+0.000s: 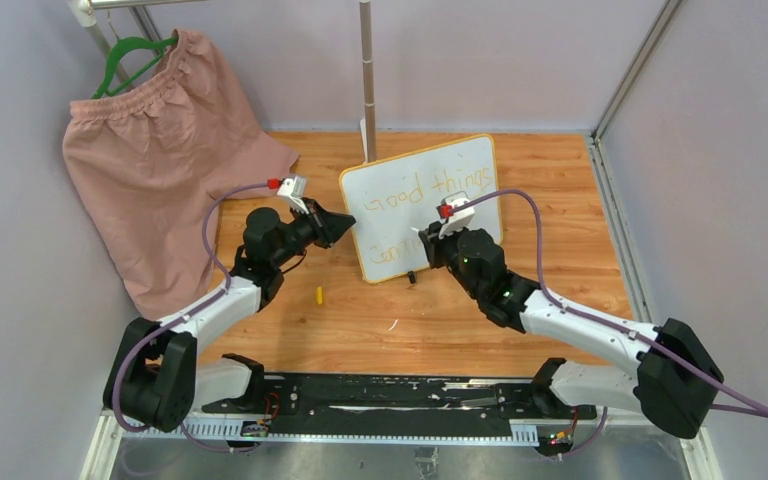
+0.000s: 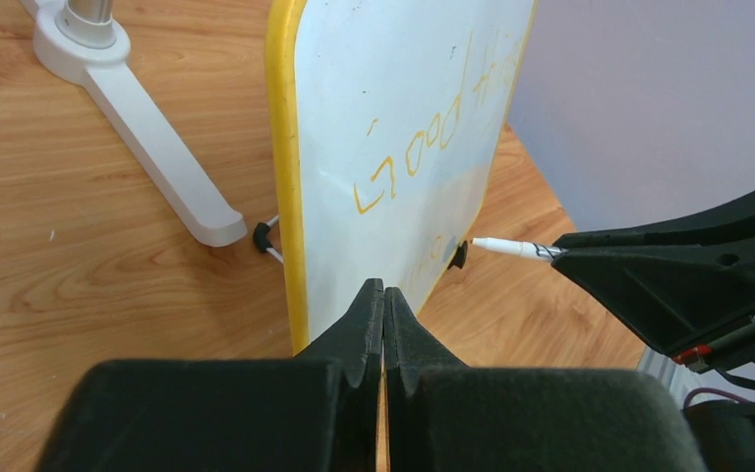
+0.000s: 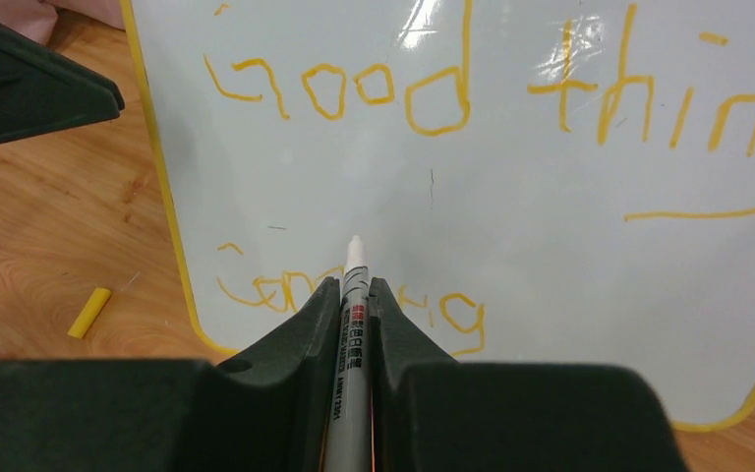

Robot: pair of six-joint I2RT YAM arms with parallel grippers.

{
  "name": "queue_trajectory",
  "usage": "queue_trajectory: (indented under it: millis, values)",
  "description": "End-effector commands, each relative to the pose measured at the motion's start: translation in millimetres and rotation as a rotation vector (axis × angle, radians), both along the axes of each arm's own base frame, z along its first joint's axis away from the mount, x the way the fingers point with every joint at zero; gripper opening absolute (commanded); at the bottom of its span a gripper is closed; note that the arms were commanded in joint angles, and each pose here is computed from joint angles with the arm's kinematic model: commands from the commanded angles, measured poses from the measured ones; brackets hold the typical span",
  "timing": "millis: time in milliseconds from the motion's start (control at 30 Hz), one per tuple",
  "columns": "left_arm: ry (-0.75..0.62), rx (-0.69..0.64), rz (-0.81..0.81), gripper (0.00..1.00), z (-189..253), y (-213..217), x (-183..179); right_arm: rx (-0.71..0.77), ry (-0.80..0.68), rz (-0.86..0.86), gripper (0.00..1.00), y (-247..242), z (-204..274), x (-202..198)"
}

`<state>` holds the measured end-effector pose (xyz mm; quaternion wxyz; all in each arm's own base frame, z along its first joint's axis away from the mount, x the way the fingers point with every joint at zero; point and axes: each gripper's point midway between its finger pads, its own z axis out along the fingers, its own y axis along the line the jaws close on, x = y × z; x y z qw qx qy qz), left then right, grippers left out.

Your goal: Write a sentence on the whiteboard

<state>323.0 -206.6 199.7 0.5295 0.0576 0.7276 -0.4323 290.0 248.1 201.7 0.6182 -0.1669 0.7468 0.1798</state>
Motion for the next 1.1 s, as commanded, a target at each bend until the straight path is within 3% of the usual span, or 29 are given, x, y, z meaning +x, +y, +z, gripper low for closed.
queue_trajectory:
  millis: [0, 300, 1067]
  values:
    - [-0.034, -0.001, 0.027, 0.0, 8, 6, 2, 0.021, -0.055, 0.041, 0.0, 20, 22, 7]
    - [-0.037, 0.001, 0.029, 0.0, 8, 7, 1, -0.054, -0.028, 0.005, 0.0, 22, 2, 19]
    - [-0.033, 0.001, 0.02, 0.0, 8, 5, 1, -0.087, 0.022, -0.037, 0.0, 19, -17, 24]
